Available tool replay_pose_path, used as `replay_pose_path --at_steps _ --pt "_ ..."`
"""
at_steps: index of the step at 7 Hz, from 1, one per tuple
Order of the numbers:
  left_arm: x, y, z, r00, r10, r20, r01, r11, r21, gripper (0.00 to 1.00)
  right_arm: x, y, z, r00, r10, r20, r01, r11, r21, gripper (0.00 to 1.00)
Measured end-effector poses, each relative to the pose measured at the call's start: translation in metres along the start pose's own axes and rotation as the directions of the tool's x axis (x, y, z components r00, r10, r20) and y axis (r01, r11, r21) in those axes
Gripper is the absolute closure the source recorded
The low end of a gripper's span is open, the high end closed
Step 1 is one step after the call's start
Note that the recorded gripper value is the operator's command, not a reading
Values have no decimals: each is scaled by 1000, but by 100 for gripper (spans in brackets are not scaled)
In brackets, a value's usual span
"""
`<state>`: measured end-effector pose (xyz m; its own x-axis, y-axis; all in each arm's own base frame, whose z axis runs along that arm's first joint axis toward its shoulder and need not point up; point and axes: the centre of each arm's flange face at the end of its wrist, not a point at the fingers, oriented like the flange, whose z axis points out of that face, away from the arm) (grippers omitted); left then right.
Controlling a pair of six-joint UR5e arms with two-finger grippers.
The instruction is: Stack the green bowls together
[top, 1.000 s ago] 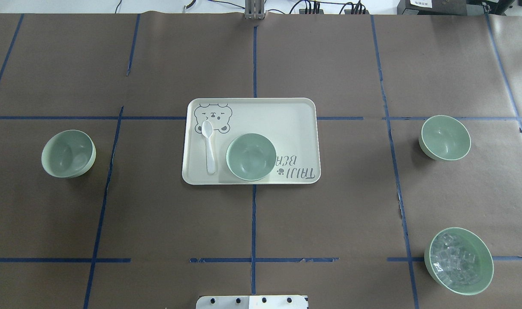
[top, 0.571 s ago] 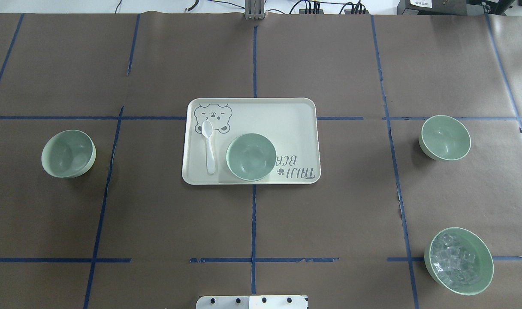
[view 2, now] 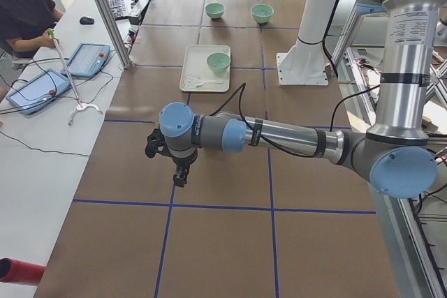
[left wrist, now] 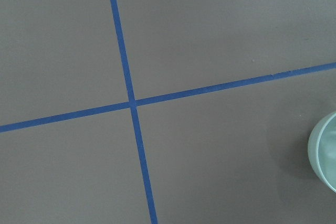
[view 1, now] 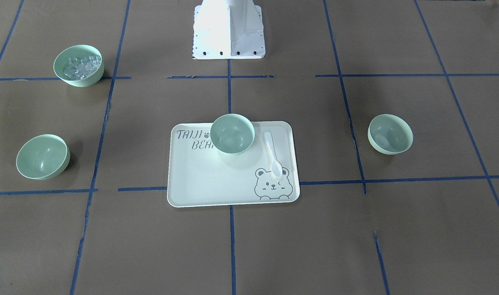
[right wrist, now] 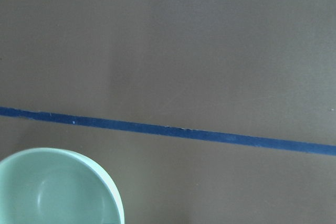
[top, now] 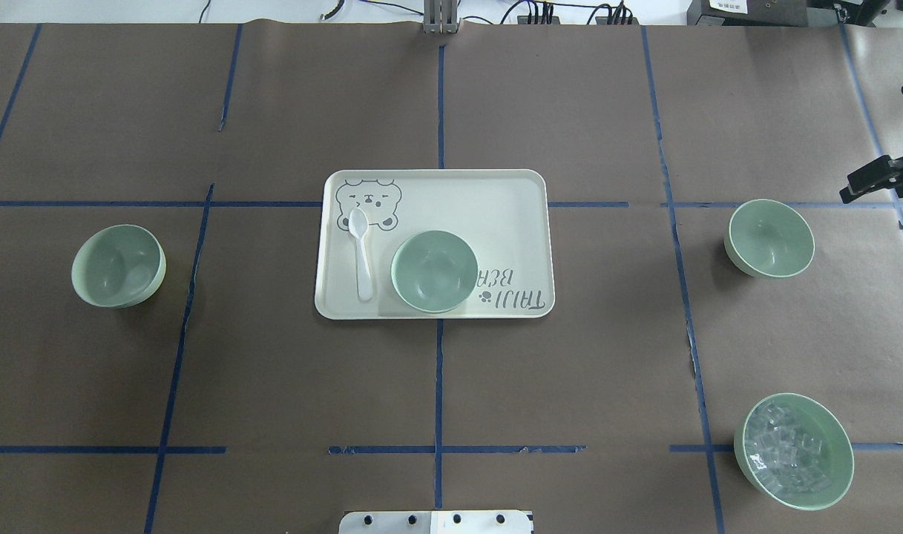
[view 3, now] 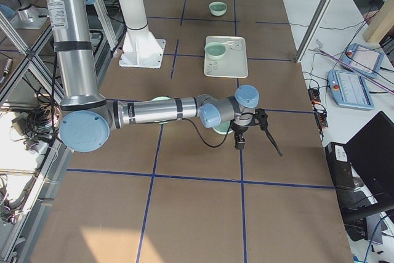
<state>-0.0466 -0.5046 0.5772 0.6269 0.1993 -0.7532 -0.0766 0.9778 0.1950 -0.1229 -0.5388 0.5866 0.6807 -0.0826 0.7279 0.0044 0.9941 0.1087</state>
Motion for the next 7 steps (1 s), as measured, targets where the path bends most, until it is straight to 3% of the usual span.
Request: replay_pose_path --at_steps 2,3,5,6,7 --pt "2 0 -1 1000 4 -3 -4 1000 3 0 -21 17 27 997 71 19 -72 997 13 1" --pt "2 -1 -2 1000 5 -3 -5 1000 4 0 -29 23 38 997 73 18 -73 997 -3 18" --pt "3 -1 -2 1000 6 -4 -6 1000 5 0 -36 30 56 998 66 12 -66 997 -33 80" --pt "3 -1 -2 1000 6 -4 -6 1000 6 0 -37 32 61 998 66 9 -66 997 -43 100" --pt "4 -1 -3 1000 7 -4 -7 1000 6 0 -39 31 63 998 65 10 -64 997 -47 100"
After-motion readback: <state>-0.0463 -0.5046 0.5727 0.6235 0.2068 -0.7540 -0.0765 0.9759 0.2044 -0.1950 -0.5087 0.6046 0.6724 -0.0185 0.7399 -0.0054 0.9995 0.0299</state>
